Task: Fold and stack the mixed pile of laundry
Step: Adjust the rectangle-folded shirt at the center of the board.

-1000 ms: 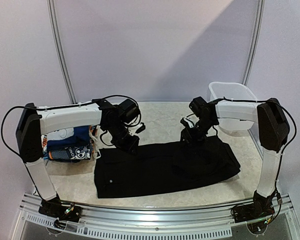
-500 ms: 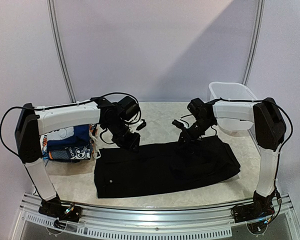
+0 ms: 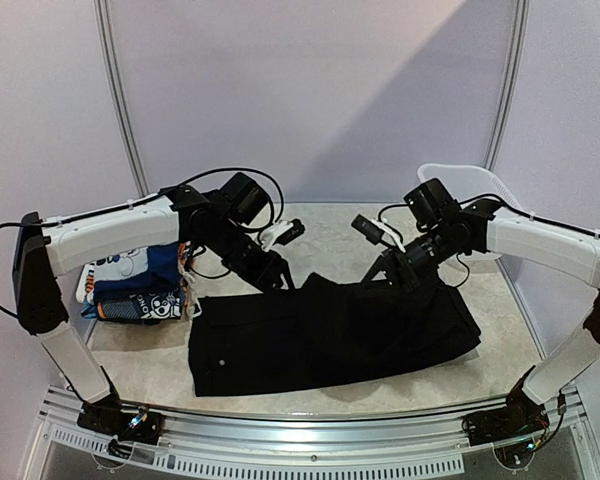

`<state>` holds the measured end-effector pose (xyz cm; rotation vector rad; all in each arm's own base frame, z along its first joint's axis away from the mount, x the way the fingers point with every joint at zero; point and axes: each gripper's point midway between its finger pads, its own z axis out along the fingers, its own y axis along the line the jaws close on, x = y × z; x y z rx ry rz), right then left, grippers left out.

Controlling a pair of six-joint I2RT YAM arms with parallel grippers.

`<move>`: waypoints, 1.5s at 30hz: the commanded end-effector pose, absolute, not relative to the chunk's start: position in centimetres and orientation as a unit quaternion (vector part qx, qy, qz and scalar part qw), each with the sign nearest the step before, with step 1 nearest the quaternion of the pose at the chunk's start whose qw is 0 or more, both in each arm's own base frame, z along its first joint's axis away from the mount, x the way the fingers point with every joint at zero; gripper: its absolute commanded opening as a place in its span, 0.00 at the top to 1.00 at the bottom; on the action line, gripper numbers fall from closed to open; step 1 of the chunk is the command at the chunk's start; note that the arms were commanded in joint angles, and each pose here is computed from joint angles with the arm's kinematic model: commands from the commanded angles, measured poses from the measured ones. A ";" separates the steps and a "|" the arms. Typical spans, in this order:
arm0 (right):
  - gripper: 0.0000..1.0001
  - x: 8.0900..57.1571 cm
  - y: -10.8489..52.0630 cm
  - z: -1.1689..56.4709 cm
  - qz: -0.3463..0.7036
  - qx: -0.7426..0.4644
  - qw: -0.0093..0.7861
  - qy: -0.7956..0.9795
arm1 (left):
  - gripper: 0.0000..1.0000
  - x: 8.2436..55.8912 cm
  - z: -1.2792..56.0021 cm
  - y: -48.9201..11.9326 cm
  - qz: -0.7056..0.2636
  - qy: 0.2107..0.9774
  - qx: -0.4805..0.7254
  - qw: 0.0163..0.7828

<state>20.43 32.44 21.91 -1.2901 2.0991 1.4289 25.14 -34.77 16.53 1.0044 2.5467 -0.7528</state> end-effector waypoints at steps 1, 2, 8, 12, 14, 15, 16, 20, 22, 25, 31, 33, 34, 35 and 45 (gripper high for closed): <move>0.91 21.3 32.0 18.9 0.450 -0.475 0.192 0.732 | 0.59 23.3 16.1 -35.5 -0.286 0.867 0.388 0.129; 0.82 21.8 31.6 17.9 0.429 -0.471 0.191 0.747 | 0.58 23.2 15.8 -35.4 -0.284 0.867 0.390 0.123; 0.68 24.5 27.8 9.4 0.262 -0.428 0.099 0.859 | 0.57 22.6 14.4 -35.4 -0.275 0.874 0.390 0.092; 0.67 25.0 27.2 8.7 0.242 -0.413 0.109 0.871 | 0.56 21.0 13.5 -36.8 -0.291 0.859 0.416 0.066; 0.66 25.8 26.9 9.4 0.232 -0.391 0.140 0.880 | 0.55 20.4 12.4 -37.4 -0.273 0.855 0.438 0.050; 0.66 26.2 26.6 9.9 0.226 -0.381 0.156 0.883 | 0.55 20.2 11.6 -37.6 -0.259 0.854 0.449 0.042; 0.66 26.8 26.2 10.5 0.219 -0.364 0.176 0.888 | 0.55 20.1 10.9 -37.8 -0.244 0.853 0.460 0.036; 0.67 27.6 24.8 11.6 0.207 -0.295 0.217 0.907 | 0.59 19.9 8.5 -38.9 -0.211 0.853 0.477 0.002; 0.67 27.6 24.1 12.0 0.203 -0.267 0.231 0.913 | 0.61 19.5 7.4 -39.6 -0.206 0.851 0.483 -0.013; 0.68 27.2 22.9 12.4 0.197 -0.236 0.248 0.919 | 0.64 18.5 6.1 -40.3 -0.204 0.847 0.489 -0.036; 0.70 26.6 21.2 13.1 0.183 -0.208 0.273 0.921 | 0.65 17.3 4.3 -40.7 -0.208 0.845 0.487 -0.067; 0.70 26.6 21.0 13.3 0.182 -0.206 0.277 0.921 | 0.66 17.0 4.1 -41.0 -0.218 0.843 0.487 -0.074; 0.70 26.6 21.0 13.4 0.182 -0.205 0.279 0.920 | 0.67 16.9 3.9 -41.1 -0.221 0.842 0.486 -0.078; 0.70 26.7 21.0 13.6 0.183 -0.204 0.280 0.920 | 0.67 16.8 3.7 -41.2 -0.223 0.841 0.485 -0.083; 0.72 27.5 21.8 13.6 0.188 -0.201 0.271 0.922 | 0.81 16.3 2.7 -41.4 -0.221 0.841 0.483 -0.100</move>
